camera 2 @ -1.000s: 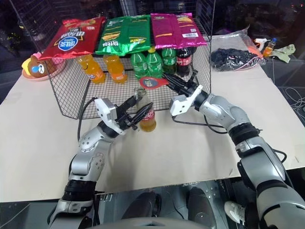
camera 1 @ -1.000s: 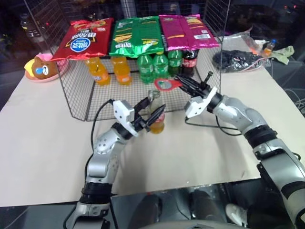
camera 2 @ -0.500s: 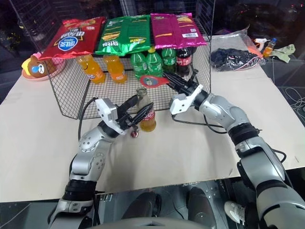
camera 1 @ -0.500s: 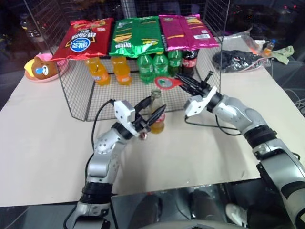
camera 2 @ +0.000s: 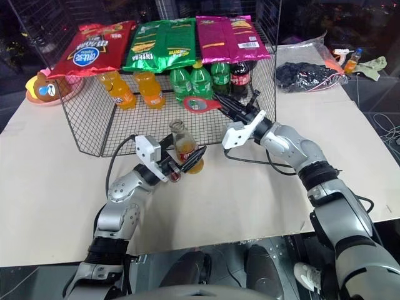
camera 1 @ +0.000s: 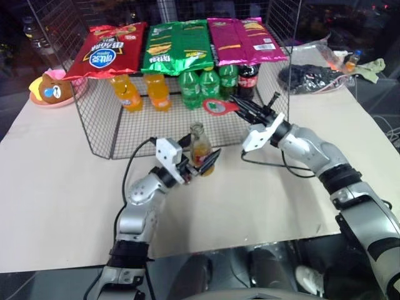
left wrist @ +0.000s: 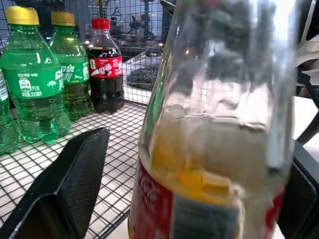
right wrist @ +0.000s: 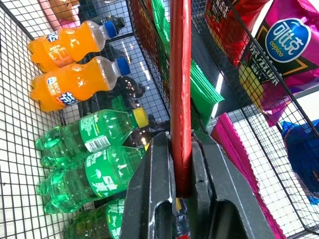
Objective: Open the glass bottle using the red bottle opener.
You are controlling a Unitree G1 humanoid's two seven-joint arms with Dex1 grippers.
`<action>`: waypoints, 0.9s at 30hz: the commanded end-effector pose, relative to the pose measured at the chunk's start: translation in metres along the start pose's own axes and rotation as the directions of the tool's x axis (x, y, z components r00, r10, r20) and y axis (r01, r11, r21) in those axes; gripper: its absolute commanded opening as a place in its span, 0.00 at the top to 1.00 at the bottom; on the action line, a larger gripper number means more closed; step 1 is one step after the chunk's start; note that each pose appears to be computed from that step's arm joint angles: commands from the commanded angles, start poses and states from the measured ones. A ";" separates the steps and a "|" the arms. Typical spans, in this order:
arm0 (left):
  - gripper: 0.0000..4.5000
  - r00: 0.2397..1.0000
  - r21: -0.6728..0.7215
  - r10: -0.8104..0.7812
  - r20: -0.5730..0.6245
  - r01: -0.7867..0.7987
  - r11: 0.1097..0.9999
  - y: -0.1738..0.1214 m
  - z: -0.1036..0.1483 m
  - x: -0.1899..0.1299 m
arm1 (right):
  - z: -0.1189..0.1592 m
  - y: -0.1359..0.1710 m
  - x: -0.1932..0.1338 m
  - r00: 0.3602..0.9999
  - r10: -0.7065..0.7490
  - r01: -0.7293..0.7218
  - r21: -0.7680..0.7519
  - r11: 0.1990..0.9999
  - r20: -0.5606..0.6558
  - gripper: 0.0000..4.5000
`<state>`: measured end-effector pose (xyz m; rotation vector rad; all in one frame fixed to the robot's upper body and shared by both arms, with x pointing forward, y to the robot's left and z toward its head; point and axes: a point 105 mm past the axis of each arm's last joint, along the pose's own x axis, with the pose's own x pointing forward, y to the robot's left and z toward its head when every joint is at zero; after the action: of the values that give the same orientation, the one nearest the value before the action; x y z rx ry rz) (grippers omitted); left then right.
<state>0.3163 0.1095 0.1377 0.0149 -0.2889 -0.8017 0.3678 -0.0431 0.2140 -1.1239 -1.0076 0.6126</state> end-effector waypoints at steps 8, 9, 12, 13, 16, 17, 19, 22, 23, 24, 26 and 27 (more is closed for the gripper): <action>0.01 0.998 0.034 -0.063 -0.006 0.063 0.997 -0.010 0.013 -0.014 | -0.009 -0.005 -0.010 0.995 -0.043 0.063 0.233 0.970 -0.090 1.00; 0.01 0.997 0.038 -0.070 -0.019 0.070 0.997 -0.011 0.013 -0.018 | -0.009 0.003 -0.014 0.994 -0.019 0.053 0.322 0.945 -0.108 1.00; 0.01 0.996 0.044 -0.081 -0.048 0.084 0.996 -0.013 0.014 -0.028 | -0.002 0.021 -0.025 0.990 0.037 0.042 0.549 0.835 -0.133 1.00; 0.01 0.995 0.043 -0.079 -0.054 0.081 0.996 -0.013 0.015 -0.031 | 0.003 0.028 -0.029 0.989 0.068 0.026 0.617 0.787 -0.128 1.00; 0.01 0.995 0.051 -0.069 -0.076 0.073 0.996 -0.011 0.016 -0.038 | 0.016 0.043 -0.043 0.982 0.136 0.016 0.783 0.622 -0.129 1.00; 0.01 0.994 0.052 -0.067 -0.082 0.071 0.996 -0.011 0.016 -0.040 | 0.018 0.047 -0.049 0.977 0.162 0.023 0.824 0.565 -0.138 1.00; 0.01 0.994 0.053 -0.063 -0.091 0.068 0.996 -0.010 0.017 -0.043 | 0.021 0.057 -0.064 0.958 0.232 0.056 0.900 0.433 -0.171 1.00; 0.01 0.991 0.054 -0.072 -0.114 0.079 0.995 -0.012 0.019 -0.050 | 0.032 0.069 -0.084 0.920 0.355 0.066 0.960 0.270 -0.164 1.00; 0.01 0.990 0.053 -0.075 -0.121 0.082 0.995 -0.014 0.020 -0.053 | 0.034 0.070 -0.089 0.909 0.384 0.074 0.969 0.235 -0.162 1.00; 0.00 0.990 0.047 -0.071 -0.125 0.078 0.996 -0.014 0.021 -0.056 | 0.036 0.072 -0.094 0.897 0.412 0.085 0.976 0.199 -0.162 0.90; 0.00 0.989 0.020 -0.045 -0.138 0.048 0.999 -0.012 0.022 -0.064 | 0.044 0.074 -0.103 0.874 0.472 0.055 0.988 0.144 -0.117 0.76; 0.00 0.988 0.011 -0.032 -0.149 0.034 0.999 -0.011 0.022 -0.069 | 0.046 0.073 -0.106 0.868 0.484 0.050 0.989 0.140 -0.112 0.66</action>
<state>0.2624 0.1467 0.1278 0.0870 -0.1228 -0.8403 0.2934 -0.0880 0.0983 -0.1187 0.1665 0.9650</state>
